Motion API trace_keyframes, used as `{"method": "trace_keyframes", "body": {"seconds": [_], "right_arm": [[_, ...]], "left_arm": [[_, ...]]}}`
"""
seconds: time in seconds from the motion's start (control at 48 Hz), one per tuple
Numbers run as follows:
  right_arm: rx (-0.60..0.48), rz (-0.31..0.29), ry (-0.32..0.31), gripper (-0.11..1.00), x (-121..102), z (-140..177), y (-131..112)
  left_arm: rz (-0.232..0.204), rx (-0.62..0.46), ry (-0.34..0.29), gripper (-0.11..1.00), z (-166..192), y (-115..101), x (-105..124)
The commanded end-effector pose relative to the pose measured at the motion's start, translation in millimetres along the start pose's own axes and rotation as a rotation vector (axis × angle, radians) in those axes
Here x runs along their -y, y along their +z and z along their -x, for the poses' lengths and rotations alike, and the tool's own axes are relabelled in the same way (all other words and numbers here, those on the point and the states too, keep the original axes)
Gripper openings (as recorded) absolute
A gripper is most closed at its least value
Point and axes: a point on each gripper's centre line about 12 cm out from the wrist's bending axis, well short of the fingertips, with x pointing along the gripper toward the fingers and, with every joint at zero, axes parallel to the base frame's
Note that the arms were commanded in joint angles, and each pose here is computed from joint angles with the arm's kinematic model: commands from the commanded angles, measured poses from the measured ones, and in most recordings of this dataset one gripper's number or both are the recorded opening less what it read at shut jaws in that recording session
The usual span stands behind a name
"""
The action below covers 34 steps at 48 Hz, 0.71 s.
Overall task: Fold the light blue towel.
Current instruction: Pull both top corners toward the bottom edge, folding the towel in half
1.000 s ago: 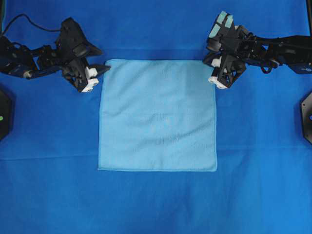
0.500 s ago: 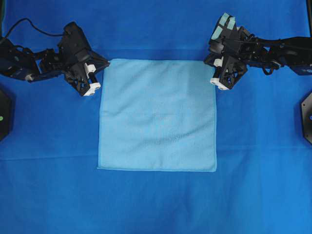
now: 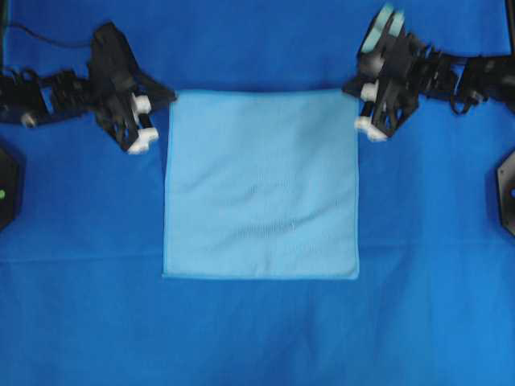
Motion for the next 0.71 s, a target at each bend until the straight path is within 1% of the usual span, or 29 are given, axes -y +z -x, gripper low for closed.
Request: {"method": "trace_keyframes", "body": {"seconds": [0.0, 0.354, 0.438, 0.521, 0.688], "right_arm": [[0.043, 0.001, 0.001, 0.00, -0.6, 8.6, 10.7], [0.036, -0.006, 0.017, 0.00, -7.5, 8.2, 8.5], [0.033, -0.006, 0.036, 0.00, -15.8, 8.4, 7.8], [0.025, -0.011, 0.056, 0.00, -24.5, 8.8, 5.9], [-0.003, -0.022, 0.116, 0.00, -50.5, 11.7, -1.1]], "left_arm": [[-0.007, 0.031, -0.009, 0.01, 3.9, 8.3, 3.0], [-0.025, 0.015, -0.031, 0.01, 5.7, 2.5, 10.6], [-0.039, 0.013, -0.053, 0.01, 7.1, 1.1, 18.2], [-0.060, 0.005, -0.087, 0.01, 8.6, -2.4, 30.2], [-0.107, -0.052, -0.152, 0.01, 15.8, -16.3, 51.4]]}}
